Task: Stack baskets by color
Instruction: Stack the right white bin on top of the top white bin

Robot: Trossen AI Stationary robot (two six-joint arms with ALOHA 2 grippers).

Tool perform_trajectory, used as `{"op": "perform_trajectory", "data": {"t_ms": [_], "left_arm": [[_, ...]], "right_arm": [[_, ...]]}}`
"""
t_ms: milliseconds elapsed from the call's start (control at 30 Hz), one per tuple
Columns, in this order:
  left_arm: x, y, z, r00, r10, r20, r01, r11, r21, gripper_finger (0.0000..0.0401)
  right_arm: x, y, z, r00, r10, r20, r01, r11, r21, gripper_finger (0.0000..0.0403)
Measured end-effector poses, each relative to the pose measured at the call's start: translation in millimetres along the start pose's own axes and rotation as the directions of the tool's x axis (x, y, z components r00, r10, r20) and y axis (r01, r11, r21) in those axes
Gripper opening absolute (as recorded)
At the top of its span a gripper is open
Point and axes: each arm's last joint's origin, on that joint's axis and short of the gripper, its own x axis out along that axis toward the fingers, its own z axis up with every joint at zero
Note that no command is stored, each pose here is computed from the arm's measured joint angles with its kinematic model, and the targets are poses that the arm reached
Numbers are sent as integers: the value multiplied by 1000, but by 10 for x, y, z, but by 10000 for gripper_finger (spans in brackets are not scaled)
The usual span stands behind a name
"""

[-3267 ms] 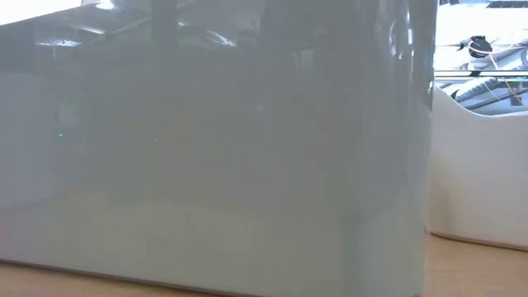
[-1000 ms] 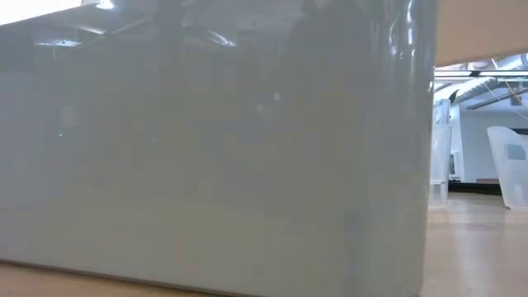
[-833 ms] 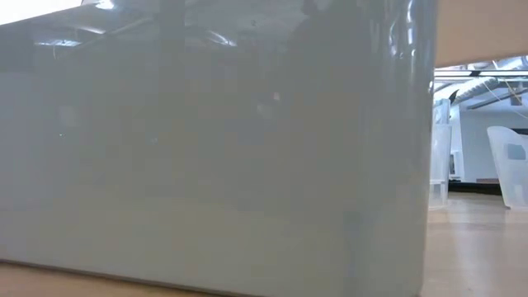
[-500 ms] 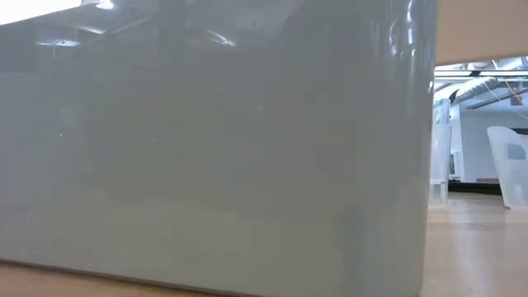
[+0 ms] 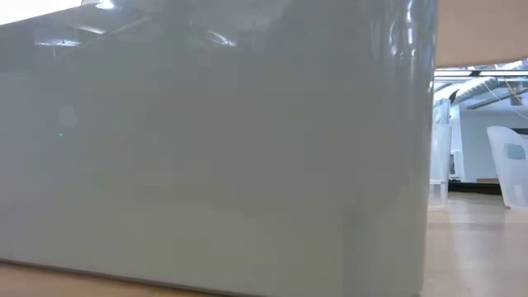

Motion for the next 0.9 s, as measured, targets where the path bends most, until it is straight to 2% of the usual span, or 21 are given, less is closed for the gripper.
{"op": "perform_trajectory", "data": {"t_ms": [300,500,700,900], "left_arm": [[40,-8,-34,1000,-11,-20,11,1000,-7,97],[43,-8,-46,1000,-16,-27,16,1000,-13,49],[43,-6,-68,999,-17,-45,17,1000,-16,17],[42,-20,-83,997,-20,-73,17,999,-44,7]], "right_arm": [[5,-48,-17,1000,-10,-7,10,999,-47,0],[7,-49,-19,1000,-15,-10,14,999,-51,4],[2,-70,1,997,-79,-1,79,997,-20,36],[-4,-99,69,990,-128,62,127,992,17,87]]}}
